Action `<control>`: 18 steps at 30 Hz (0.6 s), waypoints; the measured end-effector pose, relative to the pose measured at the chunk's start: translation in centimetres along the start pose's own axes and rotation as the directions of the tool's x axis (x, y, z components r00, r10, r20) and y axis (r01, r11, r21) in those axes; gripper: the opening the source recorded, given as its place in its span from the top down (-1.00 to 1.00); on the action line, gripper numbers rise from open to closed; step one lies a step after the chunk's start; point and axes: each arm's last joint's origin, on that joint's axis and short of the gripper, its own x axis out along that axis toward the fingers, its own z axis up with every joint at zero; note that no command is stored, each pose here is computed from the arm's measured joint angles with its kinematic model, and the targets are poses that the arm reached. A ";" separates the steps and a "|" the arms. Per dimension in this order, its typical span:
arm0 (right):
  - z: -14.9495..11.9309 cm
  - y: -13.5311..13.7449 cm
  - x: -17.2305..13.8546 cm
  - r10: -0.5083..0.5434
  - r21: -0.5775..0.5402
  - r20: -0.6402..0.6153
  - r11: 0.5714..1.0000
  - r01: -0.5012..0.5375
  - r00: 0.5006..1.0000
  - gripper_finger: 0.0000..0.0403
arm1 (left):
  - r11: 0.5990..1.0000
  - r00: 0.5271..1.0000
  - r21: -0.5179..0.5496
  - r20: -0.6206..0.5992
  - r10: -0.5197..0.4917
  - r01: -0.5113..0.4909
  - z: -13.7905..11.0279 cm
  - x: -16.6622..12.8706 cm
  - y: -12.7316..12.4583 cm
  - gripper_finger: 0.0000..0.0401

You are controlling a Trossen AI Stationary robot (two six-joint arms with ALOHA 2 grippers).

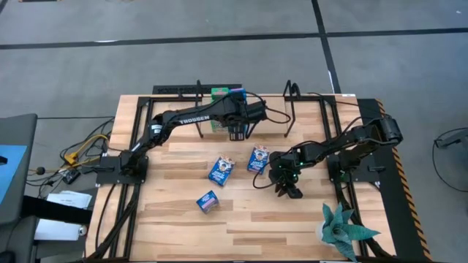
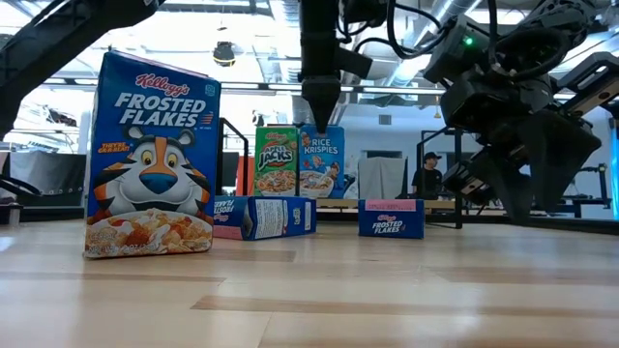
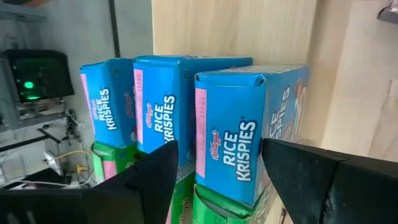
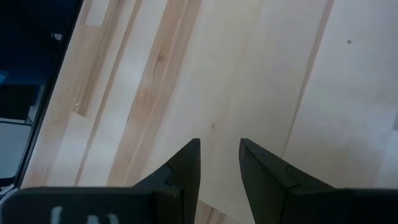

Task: Stack cereal on shelf
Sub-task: Put the light blue cereal box on the shelf aligned with the other light blue cereal box, then put the bottom blue cereal box on the shelf aligned with the light blue cereal box

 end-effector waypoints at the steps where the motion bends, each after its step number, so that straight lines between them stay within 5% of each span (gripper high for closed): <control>1: 0.1 0.0 0.0 0.001 -0.001 0.004 1.000 -0.001 1.000 0.33 | 1.000 1.000 0.003 0.000 0.008 -0.008 0.0 -0.1 -0.1 -0.12; 9: 0.1 0.2 0.1 0.005 0.001 0.002 1.000 -0.005 1.000 0.33 | 1.000 1.000 0.010 0.013 0.013 -0.013 0.0 -1.2 -0.6 -0.12; 18: 0.0 0.3 0.2 0.007 0.039 -0.002 0.999 -0.006 1.000 0.35 | 0.987 0.990 -0.156 0.130 0.046 -0.025 -1.6 -7.2 1.2 -0.12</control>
